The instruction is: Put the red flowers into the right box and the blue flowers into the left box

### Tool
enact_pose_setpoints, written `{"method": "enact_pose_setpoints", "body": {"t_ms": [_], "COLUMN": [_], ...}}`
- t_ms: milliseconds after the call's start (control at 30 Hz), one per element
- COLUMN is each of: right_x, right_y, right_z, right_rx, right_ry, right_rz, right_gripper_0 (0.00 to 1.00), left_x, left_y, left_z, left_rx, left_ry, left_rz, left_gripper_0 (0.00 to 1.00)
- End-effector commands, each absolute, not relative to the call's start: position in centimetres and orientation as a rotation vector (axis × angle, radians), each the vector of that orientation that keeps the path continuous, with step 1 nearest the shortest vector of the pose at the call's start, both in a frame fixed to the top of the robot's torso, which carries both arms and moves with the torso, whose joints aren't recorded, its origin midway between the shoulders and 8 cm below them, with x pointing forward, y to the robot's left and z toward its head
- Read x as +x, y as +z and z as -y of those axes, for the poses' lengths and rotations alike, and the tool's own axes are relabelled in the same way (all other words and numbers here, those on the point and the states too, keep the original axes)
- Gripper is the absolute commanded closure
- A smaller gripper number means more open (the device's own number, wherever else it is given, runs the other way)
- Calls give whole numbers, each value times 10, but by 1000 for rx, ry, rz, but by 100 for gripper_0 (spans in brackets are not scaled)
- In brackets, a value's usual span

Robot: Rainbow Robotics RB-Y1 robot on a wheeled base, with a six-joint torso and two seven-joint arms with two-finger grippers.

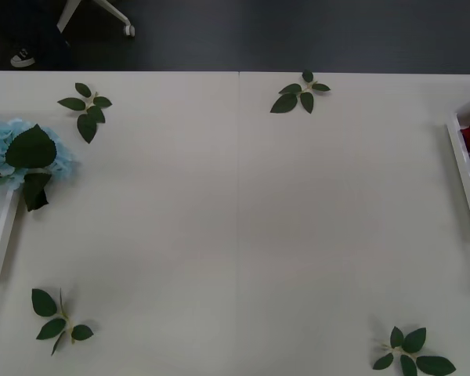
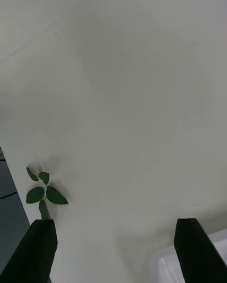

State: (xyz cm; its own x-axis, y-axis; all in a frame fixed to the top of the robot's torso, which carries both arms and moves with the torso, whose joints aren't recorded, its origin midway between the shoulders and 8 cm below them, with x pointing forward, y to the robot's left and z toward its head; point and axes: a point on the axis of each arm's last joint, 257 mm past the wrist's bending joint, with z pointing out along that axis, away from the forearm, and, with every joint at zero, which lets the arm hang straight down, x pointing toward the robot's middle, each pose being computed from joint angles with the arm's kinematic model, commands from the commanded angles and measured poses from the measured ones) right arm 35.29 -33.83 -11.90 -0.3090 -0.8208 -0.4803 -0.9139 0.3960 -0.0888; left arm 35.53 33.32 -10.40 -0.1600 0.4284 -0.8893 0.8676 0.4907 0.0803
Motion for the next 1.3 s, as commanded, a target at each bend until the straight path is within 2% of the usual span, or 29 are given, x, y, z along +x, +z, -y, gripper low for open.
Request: {"method": "enact_pose_setpoints", "body": {"t_ms": [33, 400, 700, 1300], "right_x": [350, 321, 307, 305], "right_y": [-105, -108, -125, -129], "right_z": [314, 278, 270, 273], "right_rx": [-1538, -1840, -1970, -1985], "right_ry": [258, 172, 209, 204], "right_rz": [-2122, -1902, -1762, -1756], "right_gripper_0": [27, 27, 27, 27], "left_x": [359, 359, 359, 359], "left_y": [-89, -89, -89, -89], "left_z": [-342, -342, -342, -342], "left_rx": [1159, 1159, 1159, 1159], "left_ry": [-475, -475, -475, -475], "left_rz": [-1720, -1720, -1720, -1720], "left_gripper_0": [0, 0, 0, 0]}}
